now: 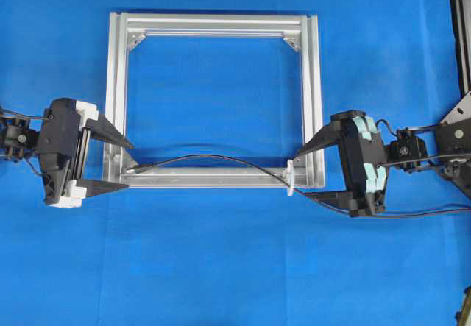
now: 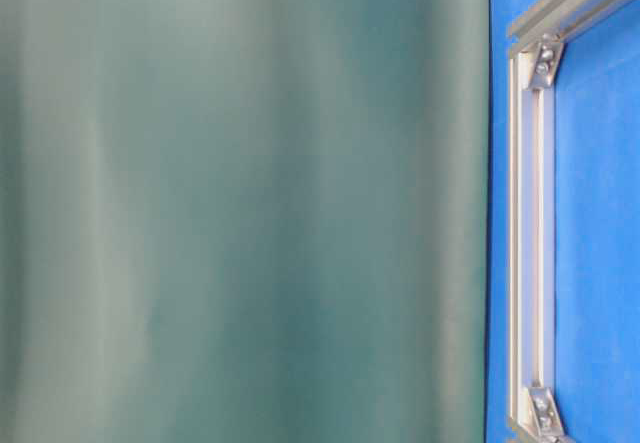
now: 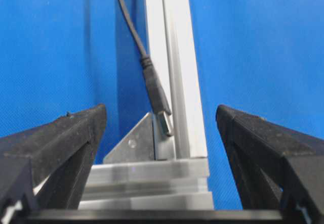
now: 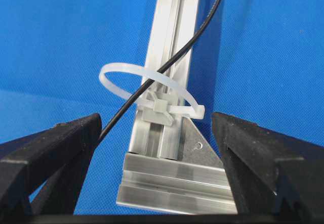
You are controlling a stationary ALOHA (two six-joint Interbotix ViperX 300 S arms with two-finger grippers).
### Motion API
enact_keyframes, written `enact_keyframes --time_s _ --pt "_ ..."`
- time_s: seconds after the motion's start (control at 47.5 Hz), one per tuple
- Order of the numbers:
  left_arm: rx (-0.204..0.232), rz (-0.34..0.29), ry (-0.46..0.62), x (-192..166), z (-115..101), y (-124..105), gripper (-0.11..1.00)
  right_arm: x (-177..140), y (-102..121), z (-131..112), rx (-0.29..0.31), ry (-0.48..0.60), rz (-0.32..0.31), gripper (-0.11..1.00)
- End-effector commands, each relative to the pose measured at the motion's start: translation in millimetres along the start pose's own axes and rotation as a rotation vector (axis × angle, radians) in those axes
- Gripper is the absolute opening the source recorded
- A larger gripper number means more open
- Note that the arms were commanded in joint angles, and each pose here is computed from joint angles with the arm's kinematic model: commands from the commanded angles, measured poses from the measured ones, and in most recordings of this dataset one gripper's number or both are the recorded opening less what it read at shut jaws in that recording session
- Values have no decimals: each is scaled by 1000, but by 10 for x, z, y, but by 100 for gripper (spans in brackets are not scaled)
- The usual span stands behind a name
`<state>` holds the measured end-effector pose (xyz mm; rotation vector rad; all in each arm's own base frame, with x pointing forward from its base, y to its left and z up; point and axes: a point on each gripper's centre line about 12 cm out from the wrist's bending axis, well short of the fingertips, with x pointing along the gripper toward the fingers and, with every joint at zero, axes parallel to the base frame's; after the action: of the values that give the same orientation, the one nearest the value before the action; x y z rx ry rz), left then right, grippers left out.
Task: Insert the wire through the string loop located on the right side.
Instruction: 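Release the cable with the left gripper and retract both grippers outward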
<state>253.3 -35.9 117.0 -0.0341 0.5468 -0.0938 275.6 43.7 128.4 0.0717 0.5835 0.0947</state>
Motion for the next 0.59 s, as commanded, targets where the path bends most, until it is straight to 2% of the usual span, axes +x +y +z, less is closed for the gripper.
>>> enact_keyframes --time_s 0.0,0.274,0.569 --pt "-4 -5 -52 -15 198 -15 85 -48 22 151 2 -41 8 93" --pt "5 -15 -85 -161 438 -37 85 -275 25 362 14 -74 14 93" --pt "5 -16 -91 -180 461 -39 85 -379 22 402 15 -97 17 93"
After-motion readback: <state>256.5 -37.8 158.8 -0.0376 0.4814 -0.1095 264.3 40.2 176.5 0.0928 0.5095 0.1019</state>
